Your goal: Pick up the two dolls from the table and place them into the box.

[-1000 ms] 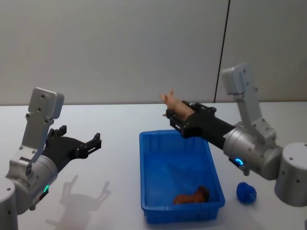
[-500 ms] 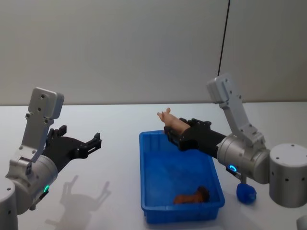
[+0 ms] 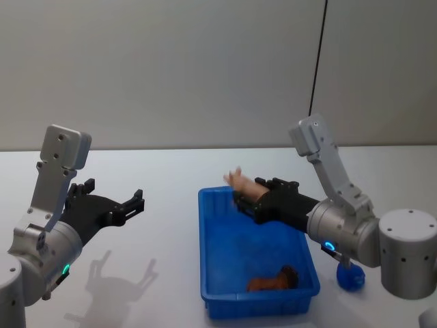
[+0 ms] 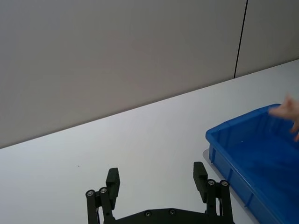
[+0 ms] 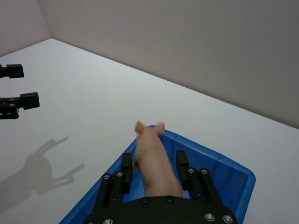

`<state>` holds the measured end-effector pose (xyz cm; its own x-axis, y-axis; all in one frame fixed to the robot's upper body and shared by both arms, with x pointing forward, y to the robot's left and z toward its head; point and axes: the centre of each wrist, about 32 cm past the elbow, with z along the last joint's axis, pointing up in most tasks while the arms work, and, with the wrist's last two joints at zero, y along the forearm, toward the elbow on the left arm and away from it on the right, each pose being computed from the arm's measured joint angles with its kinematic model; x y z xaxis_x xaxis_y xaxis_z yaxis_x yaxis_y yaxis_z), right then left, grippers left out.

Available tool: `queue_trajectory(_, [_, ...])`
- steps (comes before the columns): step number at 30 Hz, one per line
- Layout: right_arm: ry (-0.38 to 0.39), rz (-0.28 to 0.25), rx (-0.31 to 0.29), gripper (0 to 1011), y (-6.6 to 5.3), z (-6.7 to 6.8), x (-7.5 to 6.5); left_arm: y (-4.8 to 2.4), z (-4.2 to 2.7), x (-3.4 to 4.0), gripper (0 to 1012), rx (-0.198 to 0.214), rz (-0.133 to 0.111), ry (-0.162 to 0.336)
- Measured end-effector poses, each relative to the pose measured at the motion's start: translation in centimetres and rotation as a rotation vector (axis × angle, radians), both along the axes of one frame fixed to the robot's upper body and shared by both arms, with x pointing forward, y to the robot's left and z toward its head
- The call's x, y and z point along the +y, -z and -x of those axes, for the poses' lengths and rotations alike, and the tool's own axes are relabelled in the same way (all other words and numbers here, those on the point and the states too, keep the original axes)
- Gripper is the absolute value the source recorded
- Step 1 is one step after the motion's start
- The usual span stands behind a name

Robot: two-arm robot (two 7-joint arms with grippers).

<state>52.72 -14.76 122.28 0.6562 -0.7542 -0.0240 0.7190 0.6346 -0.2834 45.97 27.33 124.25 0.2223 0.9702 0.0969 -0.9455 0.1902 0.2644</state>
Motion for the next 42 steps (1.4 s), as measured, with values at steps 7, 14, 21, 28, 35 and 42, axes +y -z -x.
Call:
queue_trajectory(7, [-0.003, 0.005, 0.005, 764, 0.2, 0.0, 0.0, 0.00, 0.00, 0.00, 1001, 0.000, 0.000, 0.000])
queue_trajectory(14, [-0.004, 0.008, 0.009, 948, 0.3, -0.1, 0.1, 0.00, 0.00, 0.00, 1001, 0.000, 0.000, 0.000])
queue_trajectory(21, [-0.004, 0.010, 0.007, 1001, 0.3, -0.1, 0.0, 0.00, 0.00, 0.00, 1001, 0.000, 0.000, 0.000])
queue_trajectory(28, [0.038, -0.006, -0.039, 1001, -0.2, 0.3, -1.4, 0.00, 0.00, 0.00, 1001, 0.000, 0.000, 0.000])
queue_trajectory(35, [0.110, -0.028, -0.082, 1001, -0.6, 1.8, -4.2, 0.00, 0.00, 0.00, 1001, 0.000, 0.000, 0.000])
queue_trajectory(42, [0.172, -0.045, -0.092, 1001, -0.7, 4.1, -6.5, 0.00, 0.00, 0.00, 1001, 0.000, 0.000, 0.000])
